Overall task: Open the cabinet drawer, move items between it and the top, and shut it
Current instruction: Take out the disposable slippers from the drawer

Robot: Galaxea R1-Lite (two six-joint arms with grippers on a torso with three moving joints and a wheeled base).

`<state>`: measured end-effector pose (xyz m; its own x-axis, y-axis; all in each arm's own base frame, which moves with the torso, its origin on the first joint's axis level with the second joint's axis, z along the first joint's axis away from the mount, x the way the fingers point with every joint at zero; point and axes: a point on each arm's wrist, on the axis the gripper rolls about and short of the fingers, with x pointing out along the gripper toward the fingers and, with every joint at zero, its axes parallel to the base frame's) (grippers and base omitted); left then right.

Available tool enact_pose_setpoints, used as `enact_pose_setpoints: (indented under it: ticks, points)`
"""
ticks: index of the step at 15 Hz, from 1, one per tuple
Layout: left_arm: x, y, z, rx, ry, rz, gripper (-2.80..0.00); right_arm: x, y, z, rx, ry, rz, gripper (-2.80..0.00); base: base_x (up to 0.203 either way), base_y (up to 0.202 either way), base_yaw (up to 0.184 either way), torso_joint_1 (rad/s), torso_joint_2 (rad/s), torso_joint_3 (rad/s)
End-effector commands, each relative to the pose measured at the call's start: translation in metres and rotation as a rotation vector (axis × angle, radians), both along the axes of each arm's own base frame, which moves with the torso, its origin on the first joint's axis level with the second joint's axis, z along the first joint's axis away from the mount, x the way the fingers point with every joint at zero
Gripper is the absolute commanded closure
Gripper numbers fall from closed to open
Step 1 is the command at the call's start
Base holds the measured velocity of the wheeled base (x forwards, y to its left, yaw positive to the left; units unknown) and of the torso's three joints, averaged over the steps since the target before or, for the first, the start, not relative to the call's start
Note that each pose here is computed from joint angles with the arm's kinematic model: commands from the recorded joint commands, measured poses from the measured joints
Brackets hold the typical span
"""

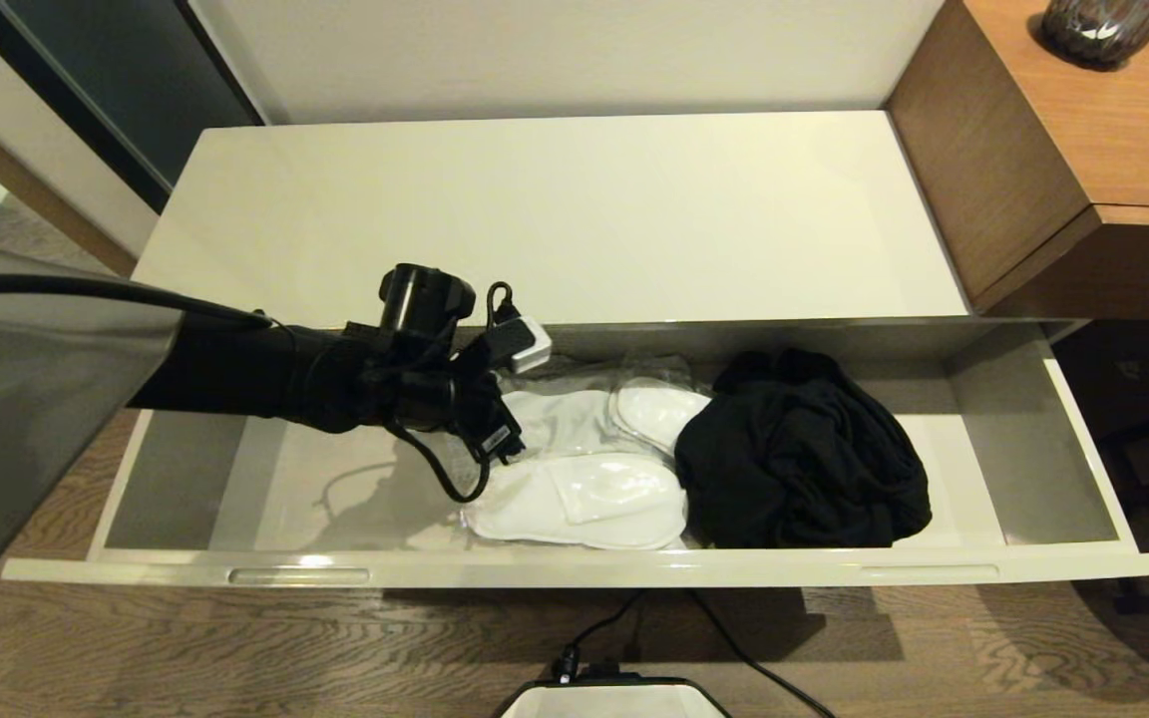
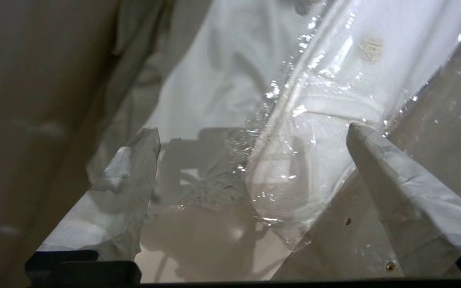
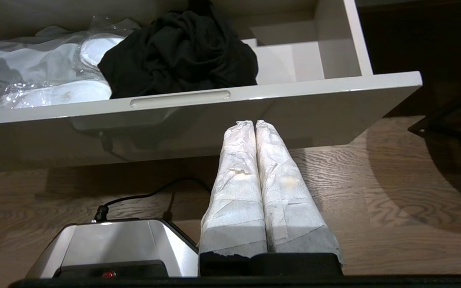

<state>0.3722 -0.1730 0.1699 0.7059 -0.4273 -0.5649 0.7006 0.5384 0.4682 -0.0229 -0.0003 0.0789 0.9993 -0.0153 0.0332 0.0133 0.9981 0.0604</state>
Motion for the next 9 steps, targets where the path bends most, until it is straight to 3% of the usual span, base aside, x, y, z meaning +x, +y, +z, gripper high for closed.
enact_pose_setpoints:
  ticks: [1, 9]
  points:
    - [0.0048, -0.0027, -0.0093, 0.028, 0.022, -0.013, -2.80, 0.0001, 0.0000, 0.0002, 0.000, -0.001, 0.000, 0.00, 0.000, 0.000, 0.000, 0.000, 0.00, 0.000]
    - [0.0063, -0.0045, -0.0054, 0.043, 0.046, -0.038, -2.80, 0.0001, 0.0000, 0.0001, 0.000, 0.001, 0.000, 0.00, 0.000, 0.000, 0.000, 0.000, 0.00, 0.000]
